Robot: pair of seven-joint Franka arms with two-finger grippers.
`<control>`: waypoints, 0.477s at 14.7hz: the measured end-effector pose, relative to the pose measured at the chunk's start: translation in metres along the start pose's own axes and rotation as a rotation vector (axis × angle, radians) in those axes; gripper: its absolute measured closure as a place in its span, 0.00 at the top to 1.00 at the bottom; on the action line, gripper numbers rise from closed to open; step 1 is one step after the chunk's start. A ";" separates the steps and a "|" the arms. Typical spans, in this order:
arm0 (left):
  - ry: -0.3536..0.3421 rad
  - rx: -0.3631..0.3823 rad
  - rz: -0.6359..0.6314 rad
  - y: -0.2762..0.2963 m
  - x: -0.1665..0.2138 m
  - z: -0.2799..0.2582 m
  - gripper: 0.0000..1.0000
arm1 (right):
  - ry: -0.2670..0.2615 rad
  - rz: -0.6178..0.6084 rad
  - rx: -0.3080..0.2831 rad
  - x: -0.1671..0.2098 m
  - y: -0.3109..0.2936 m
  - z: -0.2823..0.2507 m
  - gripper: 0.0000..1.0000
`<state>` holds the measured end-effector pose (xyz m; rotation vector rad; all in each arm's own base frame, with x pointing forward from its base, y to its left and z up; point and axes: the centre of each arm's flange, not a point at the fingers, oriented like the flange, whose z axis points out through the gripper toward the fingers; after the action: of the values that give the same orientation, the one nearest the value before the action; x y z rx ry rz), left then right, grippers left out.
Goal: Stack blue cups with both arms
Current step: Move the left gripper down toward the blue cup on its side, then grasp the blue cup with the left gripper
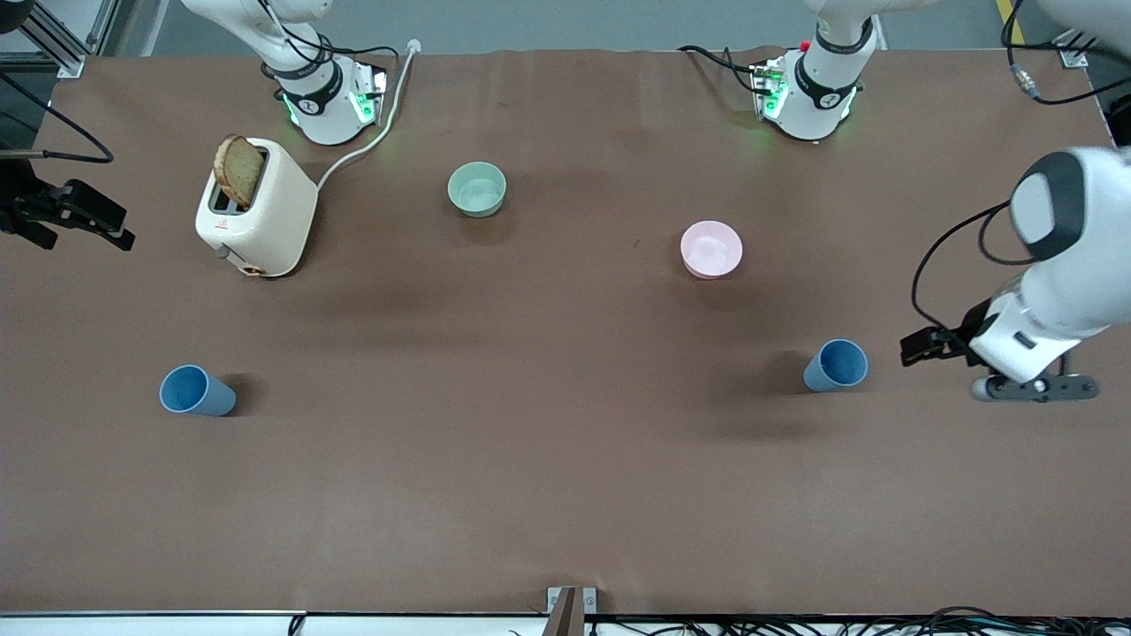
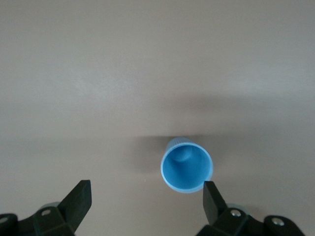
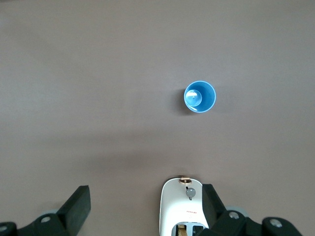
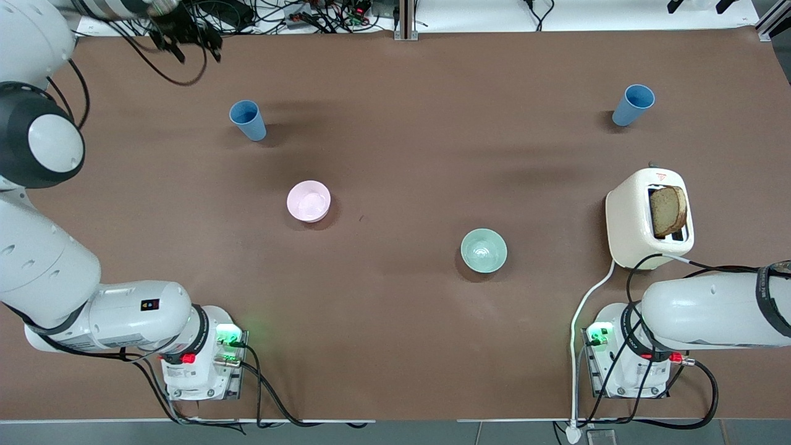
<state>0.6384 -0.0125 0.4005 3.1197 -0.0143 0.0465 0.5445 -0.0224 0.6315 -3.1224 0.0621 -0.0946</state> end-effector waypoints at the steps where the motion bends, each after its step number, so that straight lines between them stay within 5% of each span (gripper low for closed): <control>1: -0.011 -0.002 0.000 0.000 -0.004 0.021 1.00 | 0.000 0.001 0.000 0.001 0.001 0.000 1.00; 4: -0.049 -0.008 0.007 0.004 -0.015 0.064 1.00 | 0.000 -0.006 -0.007 0.004 0.007 0.000 1.00; 7: -0.068 -0.013 0.012 0.007 -0.025 0.098 0.88 | -0.008 -0.035 -0.019 0.005 0.020 0.004 1.00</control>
<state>0.6167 -0.0214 0.3023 3.1065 -0.0340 -0.0585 0.5493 -0.0426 0.6275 -3.1434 0.0089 -0.0828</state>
